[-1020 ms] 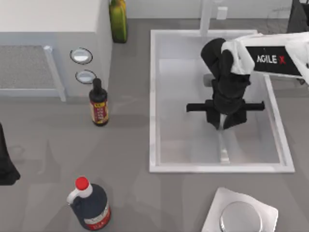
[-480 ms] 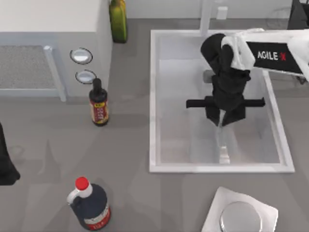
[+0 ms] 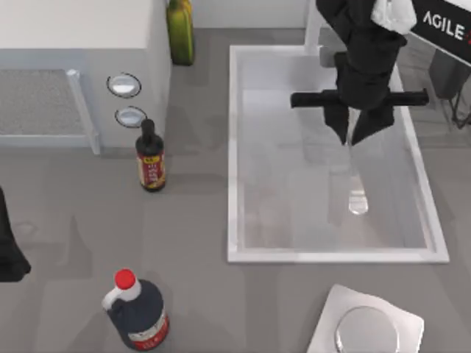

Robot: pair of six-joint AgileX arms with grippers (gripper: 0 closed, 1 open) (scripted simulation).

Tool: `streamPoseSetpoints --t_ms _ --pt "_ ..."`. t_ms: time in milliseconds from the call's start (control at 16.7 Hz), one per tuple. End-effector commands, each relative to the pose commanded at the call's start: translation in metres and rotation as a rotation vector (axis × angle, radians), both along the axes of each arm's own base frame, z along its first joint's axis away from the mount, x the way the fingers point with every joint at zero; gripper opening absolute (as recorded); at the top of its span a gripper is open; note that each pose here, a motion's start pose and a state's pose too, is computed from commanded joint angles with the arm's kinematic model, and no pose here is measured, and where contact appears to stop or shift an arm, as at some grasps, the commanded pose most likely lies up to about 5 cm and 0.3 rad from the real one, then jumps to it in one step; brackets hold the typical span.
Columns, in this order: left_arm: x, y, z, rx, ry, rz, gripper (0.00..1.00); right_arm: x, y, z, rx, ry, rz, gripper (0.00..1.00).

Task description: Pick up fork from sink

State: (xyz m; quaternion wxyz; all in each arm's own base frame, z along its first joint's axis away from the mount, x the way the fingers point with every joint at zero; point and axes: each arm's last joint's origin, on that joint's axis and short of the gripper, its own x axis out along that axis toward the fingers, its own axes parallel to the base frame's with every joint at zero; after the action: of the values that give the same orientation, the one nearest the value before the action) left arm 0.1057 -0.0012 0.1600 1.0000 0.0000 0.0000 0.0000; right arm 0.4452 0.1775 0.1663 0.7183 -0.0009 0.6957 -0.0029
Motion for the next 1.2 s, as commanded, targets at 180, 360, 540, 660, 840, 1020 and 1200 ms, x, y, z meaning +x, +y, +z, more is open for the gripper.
streamPoseSetpoints --t_ms 180,360,540,660,840,1020,1200 --pt "0.000 0.000 0.000 0.000 0.000 0.000 1.00 -0.002 -0.001 0.018 0.005 -0.013 0.000 0.00" --pt "0.000 0.000 0.000 0.000 0.000 0.000 1.00 -0.002 0.000 0.017 0.005 -0.012 0.000 0.00" --pt "0.000 0.000 0.000 0.000 0.000 0.000 1.00 -0.003 -0.017 0.024 0.004 -0.009 0.000 0.00" --pt "0.000 0.000 0.000 0.000 0.000 0.000 1.00 -0.010 -0.046 0.038 0.002 -0.002 -0.001 0.00" --pt "0.000 0.000 0.000 0.000 0.000 0.000 1.00 -0.038 -0.103 0.070 0.001 0.004 -0.003 0.00" --pt "0.000 0.000 0.000 0.000 0.000 0.000 1.00 -0.081 -0.155 0.094 0.002 0.015 -0.005 0.00" --pt "0.000 0.000 0.000 0.000 0.000 0.000 1.00 -0.110 -0.187 0.103 0.004 0.028 -0.007 0.00"
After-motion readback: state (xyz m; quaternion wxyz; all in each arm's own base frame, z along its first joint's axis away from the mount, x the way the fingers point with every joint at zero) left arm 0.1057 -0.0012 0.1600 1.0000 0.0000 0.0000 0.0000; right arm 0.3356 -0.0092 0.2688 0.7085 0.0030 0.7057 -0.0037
